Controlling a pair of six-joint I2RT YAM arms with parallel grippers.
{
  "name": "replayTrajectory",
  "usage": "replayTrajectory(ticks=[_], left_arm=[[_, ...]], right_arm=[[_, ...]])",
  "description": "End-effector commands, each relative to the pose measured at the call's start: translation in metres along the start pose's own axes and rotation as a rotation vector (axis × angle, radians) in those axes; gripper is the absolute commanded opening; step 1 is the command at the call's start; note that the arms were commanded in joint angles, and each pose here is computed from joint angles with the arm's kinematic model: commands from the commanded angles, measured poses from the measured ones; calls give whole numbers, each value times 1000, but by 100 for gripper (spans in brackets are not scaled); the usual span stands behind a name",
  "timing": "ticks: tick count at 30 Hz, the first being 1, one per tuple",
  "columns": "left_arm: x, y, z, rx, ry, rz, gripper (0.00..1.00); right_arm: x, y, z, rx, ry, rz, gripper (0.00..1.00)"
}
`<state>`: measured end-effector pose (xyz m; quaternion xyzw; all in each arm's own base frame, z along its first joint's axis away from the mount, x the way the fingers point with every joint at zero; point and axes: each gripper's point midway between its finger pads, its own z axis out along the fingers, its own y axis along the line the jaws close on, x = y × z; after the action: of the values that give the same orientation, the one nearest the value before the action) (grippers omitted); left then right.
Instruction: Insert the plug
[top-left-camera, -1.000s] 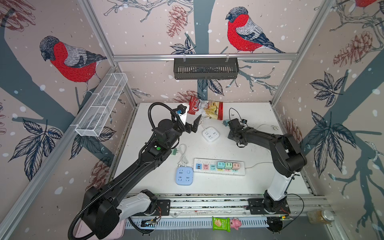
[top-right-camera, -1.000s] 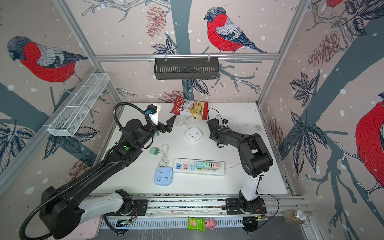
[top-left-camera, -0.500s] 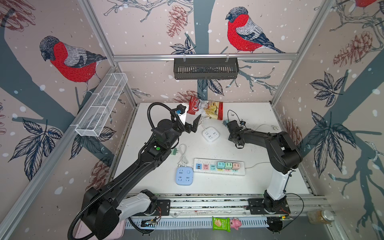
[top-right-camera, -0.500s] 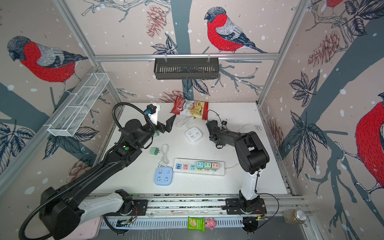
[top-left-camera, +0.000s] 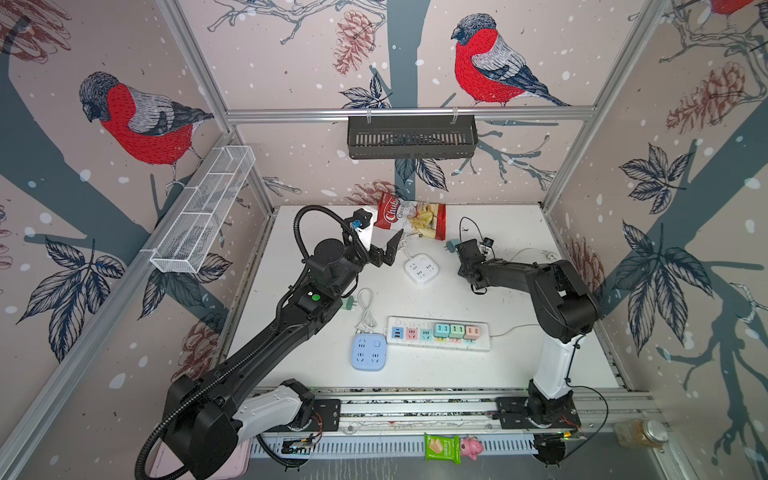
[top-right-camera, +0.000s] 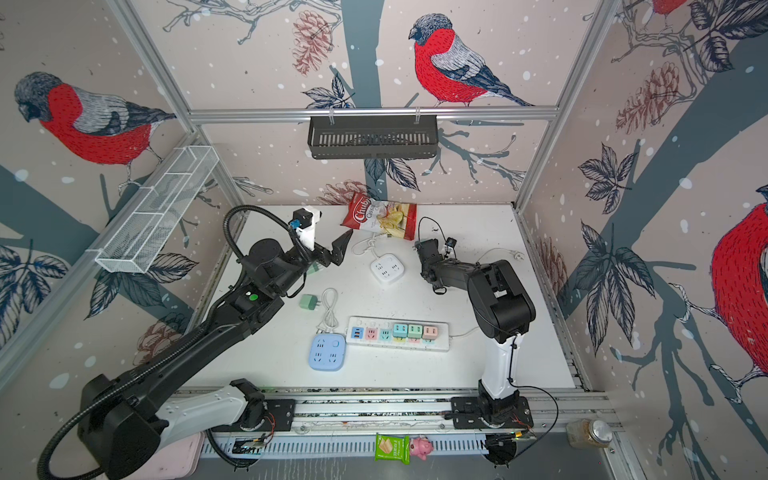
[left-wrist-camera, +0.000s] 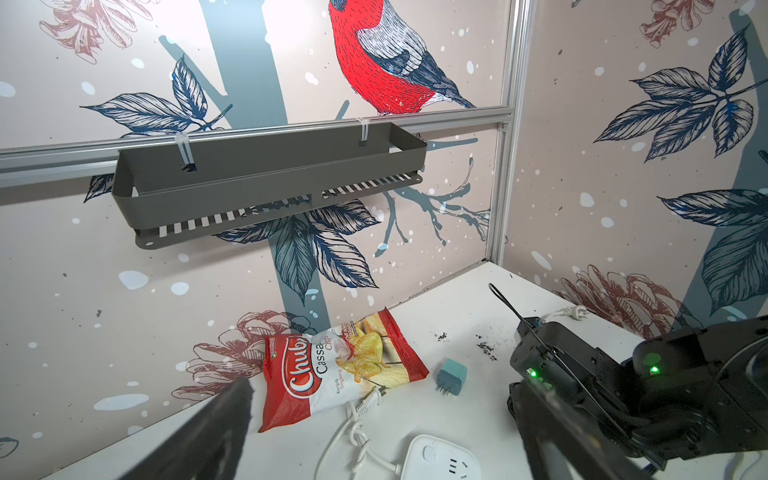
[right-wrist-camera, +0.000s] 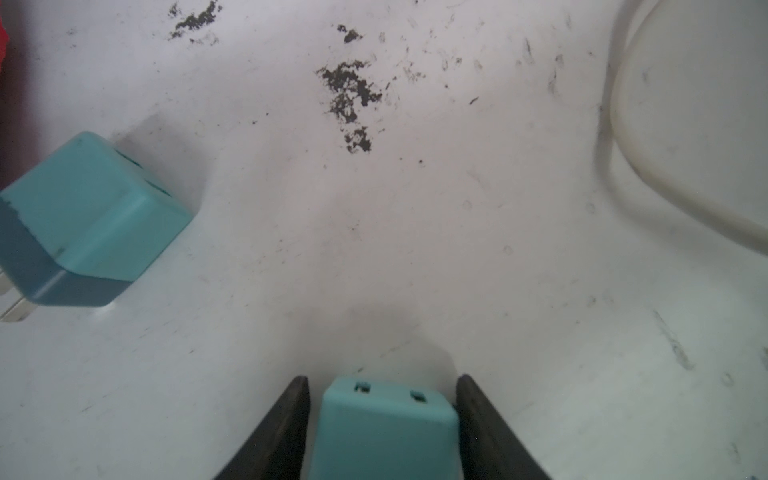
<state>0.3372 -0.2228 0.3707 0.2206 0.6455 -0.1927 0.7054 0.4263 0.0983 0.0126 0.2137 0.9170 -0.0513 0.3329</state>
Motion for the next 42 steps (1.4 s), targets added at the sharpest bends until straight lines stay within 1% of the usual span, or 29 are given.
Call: replayTrajectory(ticks=[1, 3, 5, 10, 13, 17, 21, 24, 26, 29, 31, 34, 35, 37, 40, 42], left_arm=[[-13, 3, -2, -11, -46, 12, 98], [-14, 4, -3, -19, -49, 15, 98], [-14, 3, -3, -16, -49, 15, 98], [-13, 1, -2, -4, -49, 10, 98], [-11, 0, 1, 3, -42, 8, 98], [-6, -8, 6, 53, -25, 8, 98], [2, -17, 14, 106, 10, -2, 98], [8, -20, 19, 123, 36, -6, 98], [11, -23, 20, 140, 42, -7, 98], [14, -30, 22, 179, 52, -11, 98], [15, -34, 24, 208, 60, -21, 98], [18, -43, 25, 261, 84, -31, 98], [23, -46, 25, 277, 100, -32, 97], [15, -48, 27, 293, 95, -28, 94], [19, -52, 30, 305, 135, -25, 91], [24, -54, 34, 310, 180, -19, 90]], right_arm=[[47, -19, 1, 32, 182, -77, 45], [45, -18, -2, 19, 177, -81, 39], [42, -16, -6, 2, 168, -88, 36], [33, -10, -22, -53, 136, -103, 30], [22, -1, -40, -94, 90, -122, 29], [1, 16, -74, -187, 0, -150, 27], [-18, 22, -113, -309, -110, -142, 26], [-27, 16, -145, -418, -206, -107, 27], [-31, 8, -169, -493, -294, -92, 28], [-31, 2, -201, -610, -439, -115, 29], [-28, 1, -221, -673, -509, -145, 28], [-24, -3, -243, -712, -593, -182, 27], [-22, -2, -249, -729, -616, -199, 27], [-18, -2, -257, -750, -647, -220, 26], [-12, 4, -268, -797, -681, -253, 26], [-8, 10, -274, -816, -700, -288, 19]])
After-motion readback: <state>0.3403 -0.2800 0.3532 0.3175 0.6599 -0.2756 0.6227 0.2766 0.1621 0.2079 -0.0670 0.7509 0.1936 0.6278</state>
